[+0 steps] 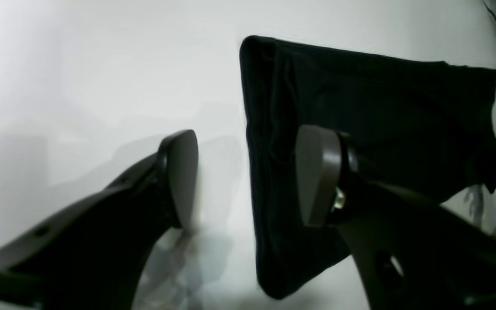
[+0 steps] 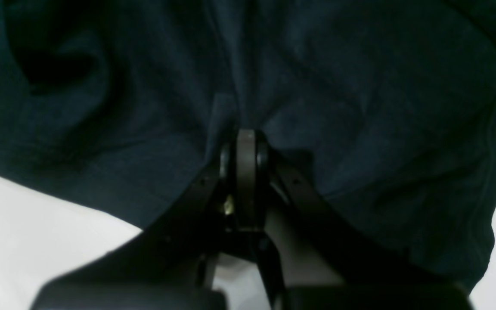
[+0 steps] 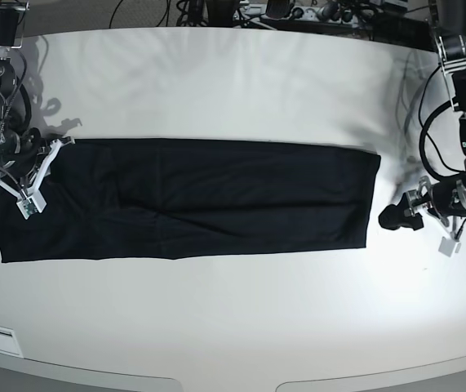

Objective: Fold the T-shirt properly
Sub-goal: 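Grasp the strip's end with the left gripper, then fold the strip end with the left gripper toward the right gripper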

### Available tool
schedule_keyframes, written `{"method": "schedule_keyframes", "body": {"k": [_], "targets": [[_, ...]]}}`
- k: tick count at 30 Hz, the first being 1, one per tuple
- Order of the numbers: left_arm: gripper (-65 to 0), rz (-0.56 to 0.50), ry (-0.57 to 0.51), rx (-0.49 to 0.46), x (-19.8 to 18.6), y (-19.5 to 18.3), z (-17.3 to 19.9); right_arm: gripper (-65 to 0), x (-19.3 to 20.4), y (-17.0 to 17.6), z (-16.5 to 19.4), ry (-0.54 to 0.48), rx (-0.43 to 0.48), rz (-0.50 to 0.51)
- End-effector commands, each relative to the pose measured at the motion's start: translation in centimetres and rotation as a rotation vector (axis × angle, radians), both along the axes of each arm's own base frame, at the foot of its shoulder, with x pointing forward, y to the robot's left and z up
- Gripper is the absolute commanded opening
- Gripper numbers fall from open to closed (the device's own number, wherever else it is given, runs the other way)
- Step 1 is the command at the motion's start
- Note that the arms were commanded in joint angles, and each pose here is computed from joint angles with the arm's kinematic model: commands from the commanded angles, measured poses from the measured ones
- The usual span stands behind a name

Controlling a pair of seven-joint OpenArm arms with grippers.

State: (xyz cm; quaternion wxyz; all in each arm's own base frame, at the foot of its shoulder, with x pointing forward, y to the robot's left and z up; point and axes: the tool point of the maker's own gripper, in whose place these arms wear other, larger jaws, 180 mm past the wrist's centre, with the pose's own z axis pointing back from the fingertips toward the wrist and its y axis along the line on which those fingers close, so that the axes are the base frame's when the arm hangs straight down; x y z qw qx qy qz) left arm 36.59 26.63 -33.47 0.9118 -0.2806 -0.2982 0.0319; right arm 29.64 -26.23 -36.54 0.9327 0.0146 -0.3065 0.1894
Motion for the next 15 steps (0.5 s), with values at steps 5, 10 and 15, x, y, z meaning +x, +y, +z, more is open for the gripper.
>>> {"method": "schedule_keyframes", "body": {"k": [5, 10, 15], "targets": [[-27.3, -0.002, -0.013, -0.009, -0.5, 0.4, 0.4, -65.0, 1.0, -0.5, 1.5, -0.046, -0.009, 0.003], [-27.3, -0.001, 0.019, -0.021, -1.7, 0.2, -0.8, -65.0, 1.0, -0.7, 1.5, -0.046, -0.008, -0.008], [-27.3, 0.006, 0.009, -0.03, -1.5, 0.0, -0.9, -65.0, 1.0, -0.6, 1.5, -0.046, -0.007, -0.008]]}}
